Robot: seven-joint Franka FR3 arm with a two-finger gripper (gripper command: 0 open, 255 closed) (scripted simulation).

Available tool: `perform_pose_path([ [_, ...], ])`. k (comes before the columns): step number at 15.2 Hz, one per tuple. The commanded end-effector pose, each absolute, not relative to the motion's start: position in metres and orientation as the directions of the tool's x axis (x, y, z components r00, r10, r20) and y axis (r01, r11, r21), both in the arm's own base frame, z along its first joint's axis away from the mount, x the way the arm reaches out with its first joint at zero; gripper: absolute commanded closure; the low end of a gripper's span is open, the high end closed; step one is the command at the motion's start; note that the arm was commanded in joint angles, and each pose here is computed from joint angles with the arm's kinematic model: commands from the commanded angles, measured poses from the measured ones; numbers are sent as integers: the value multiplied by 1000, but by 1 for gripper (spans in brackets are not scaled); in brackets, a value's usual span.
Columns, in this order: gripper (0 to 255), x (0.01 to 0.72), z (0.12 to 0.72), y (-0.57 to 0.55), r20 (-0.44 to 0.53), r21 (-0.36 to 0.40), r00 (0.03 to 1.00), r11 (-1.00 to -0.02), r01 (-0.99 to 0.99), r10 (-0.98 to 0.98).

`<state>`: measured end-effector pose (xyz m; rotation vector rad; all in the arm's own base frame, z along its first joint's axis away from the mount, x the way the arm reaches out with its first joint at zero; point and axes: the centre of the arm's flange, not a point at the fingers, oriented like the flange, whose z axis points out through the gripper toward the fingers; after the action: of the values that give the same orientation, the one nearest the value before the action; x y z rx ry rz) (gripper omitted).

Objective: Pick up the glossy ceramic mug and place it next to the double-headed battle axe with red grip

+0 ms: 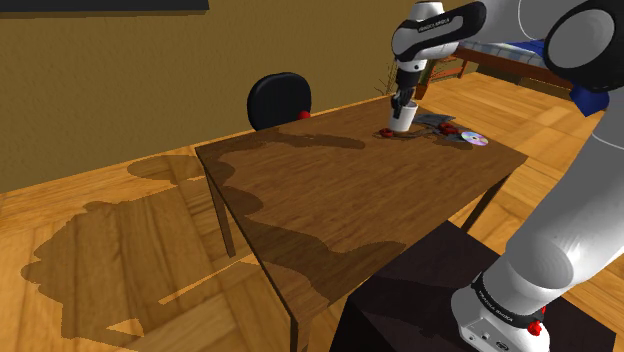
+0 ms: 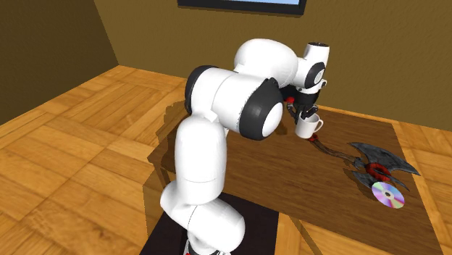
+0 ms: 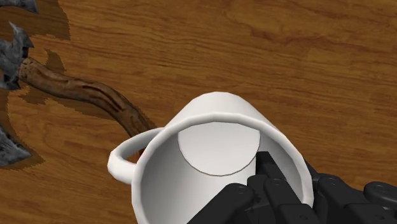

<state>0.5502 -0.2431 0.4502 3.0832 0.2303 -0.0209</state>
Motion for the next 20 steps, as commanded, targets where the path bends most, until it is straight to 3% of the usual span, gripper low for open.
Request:
perform_pose_path([
  [1,255,549,439,-242,-16,49,989,-988,149,148],
  [20,255,549,360,-242,-16,49,989,-988,149,148],
])
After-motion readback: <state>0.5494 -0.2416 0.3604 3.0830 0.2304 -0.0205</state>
